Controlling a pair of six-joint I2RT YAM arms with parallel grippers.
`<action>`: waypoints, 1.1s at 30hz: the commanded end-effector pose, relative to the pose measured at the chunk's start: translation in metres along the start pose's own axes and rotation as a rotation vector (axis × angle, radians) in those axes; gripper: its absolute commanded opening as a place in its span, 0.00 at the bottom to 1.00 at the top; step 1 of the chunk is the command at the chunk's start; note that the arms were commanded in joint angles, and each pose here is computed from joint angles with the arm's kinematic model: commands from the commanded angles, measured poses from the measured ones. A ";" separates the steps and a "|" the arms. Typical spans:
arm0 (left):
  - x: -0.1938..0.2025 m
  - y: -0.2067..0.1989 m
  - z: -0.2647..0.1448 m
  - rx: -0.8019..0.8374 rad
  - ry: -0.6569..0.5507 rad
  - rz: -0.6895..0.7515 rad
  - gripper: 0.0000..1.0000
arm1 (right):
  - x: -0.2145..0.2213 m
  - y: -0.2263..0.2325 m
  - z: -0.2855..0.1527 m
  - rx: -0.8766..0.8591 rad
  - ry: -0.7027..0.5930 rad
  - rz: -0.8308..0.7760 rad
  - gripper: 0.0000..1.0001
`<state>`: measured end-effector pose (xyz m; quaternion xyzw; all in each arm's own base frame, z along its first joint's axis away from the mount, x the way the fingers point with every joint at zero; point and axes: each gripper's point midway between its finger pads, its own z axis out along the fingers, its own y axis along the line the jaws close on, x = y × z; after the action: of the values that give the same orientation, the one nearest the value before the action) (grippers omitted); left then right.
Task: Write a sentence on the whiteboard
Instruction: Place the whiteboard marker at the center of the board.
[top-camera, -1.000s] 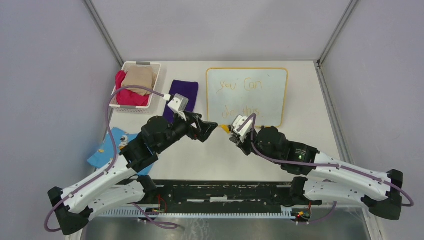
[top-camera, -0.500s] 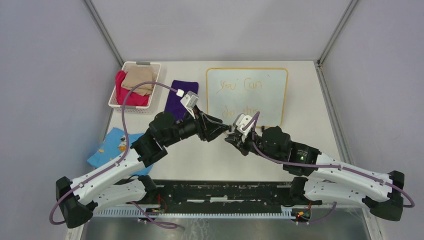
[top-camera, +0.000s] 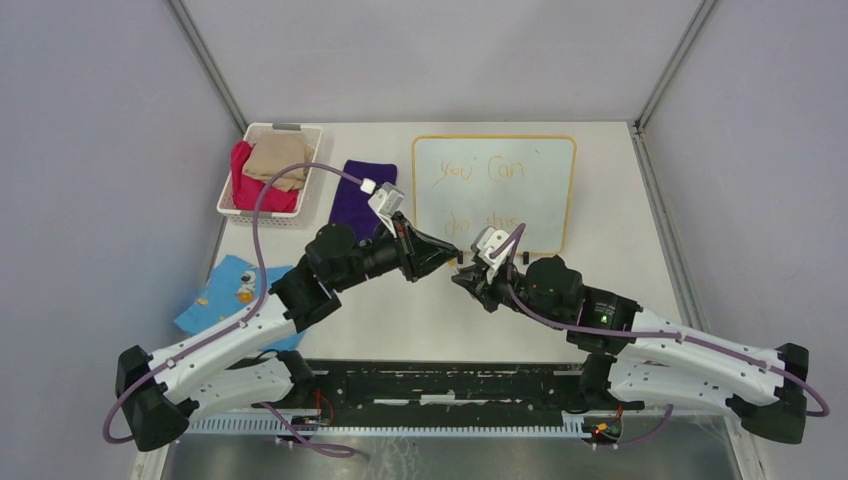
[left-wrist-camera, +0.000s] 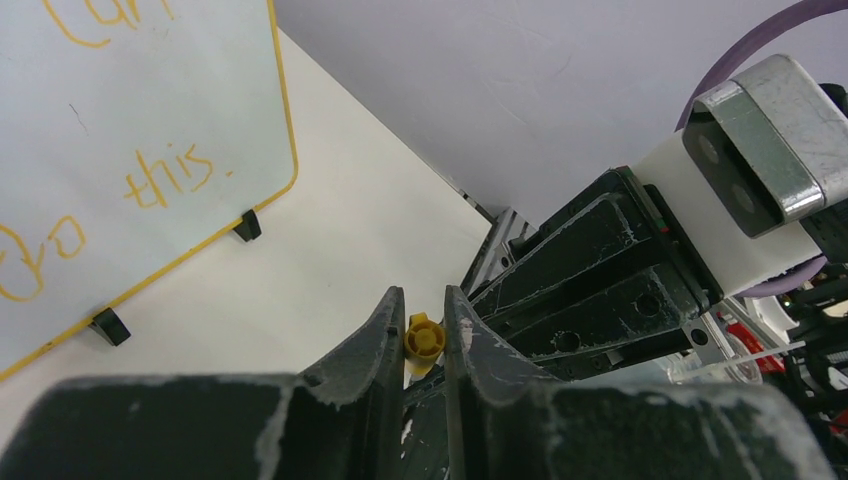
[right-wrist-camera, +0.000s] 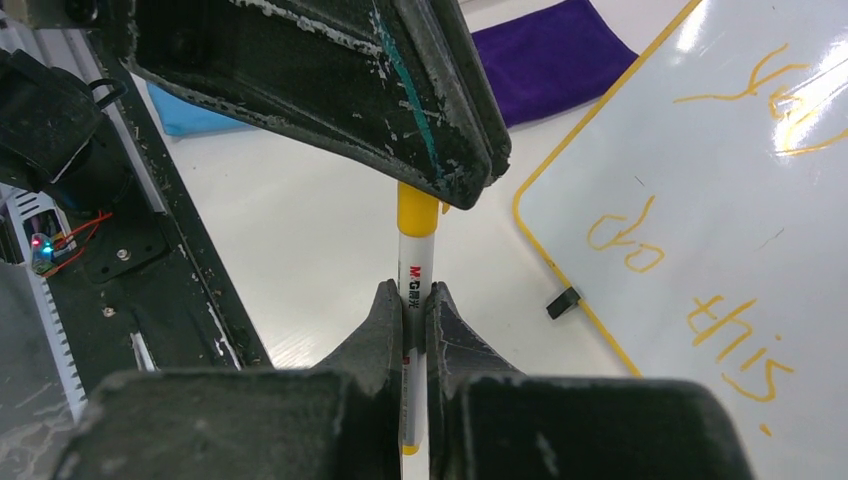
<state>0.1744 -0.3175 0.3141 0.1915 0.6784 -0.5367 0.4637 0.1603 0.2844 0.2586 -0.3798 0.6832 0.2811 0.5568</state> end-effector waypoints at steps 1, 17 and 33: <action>0.024 -0.010 0.007 0.049 0.078 0.019 0.02 | -0.045 -0.005 -0.006 0.029 -0.169 0.049 0.00; -0.010 0.011 -0.012 -0.184 -0.045 0.110 0.66 | -0.040 -0.015 -0.015 0.072 -0.126 -0.004 0.00; -0.095 0.045 -0.110 -0.577 -0.334 0.261 0.89 | 0.050 -0.041 0.005 0.173 0.348 -0.276 0.00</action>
<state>0.2027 -0.2012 0.3856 0.0543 0.6723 -0.3423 0.6541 0.1824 0.2655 0.2309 -0.4393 0.7193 0.1410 0.5193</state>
